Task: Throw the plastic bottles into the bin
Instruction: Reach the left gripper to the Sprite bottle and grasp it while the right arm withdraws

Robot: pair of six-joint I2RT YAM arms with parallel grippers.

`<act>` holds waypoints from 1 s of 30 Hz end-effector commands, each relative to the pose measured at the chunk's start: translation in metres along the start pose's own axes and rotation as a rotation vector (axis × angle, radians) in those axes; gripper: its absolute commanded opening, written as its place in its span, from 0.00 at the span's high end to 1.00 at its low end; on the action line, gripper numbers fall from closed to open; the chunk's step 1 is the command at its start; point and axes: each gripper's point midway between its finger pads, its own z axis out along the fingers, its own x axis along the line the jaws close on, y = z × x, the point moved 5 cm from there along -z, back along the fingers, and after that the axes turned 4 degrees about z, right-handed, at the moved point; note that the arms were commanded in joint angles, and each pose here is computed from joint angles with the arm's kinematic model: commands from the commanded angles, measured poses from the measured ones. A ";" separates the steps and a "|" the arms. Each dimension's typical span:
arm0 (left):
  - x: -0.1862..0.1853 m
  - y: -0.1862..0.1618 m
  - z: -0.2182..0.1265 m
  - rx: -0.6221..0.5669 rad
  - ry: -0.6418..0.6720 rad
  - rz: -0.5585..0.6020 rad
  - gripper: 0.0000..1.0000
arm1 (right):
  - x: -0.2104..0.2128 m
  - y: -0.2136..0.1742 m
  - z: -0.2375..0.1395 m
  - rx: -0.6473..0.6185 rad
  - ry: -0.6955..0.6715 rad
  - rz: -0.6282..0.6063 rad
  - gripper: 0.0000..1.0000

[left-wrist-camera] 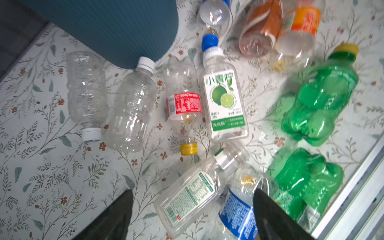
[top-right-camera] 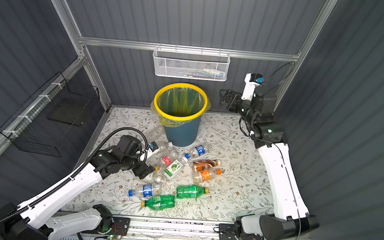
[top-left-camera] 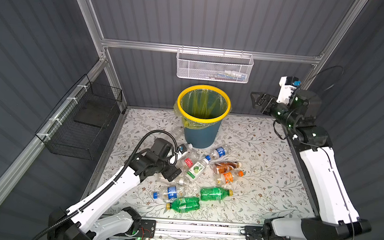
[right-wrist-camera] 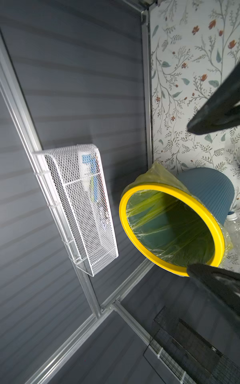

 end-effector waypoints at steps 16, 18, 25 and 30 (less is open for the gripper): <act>-0.093 0.056 0.067 -0.015 -0.217 0.254 0.10 | -0.115 -0.094 0.038 0.189 -0.137 0.250 0.06; -0.111 0.068 0.087 -0.039 -0.255 0.267 0.10 | -0.119 -0.097 0.038 0.180 -0.143 0.256 0.06; -0.146 0.093 0.135 -0.046 -0.333 0.291 0.09 | -0.124 -0.097 0.034 0.165 -0.129 0.279 0.07; -0.150 0.091 0.146 -0.035 -0.344 0.308 0.09 | -0.121 -0.097 0.029 0.170 -0.098 0.286 0.07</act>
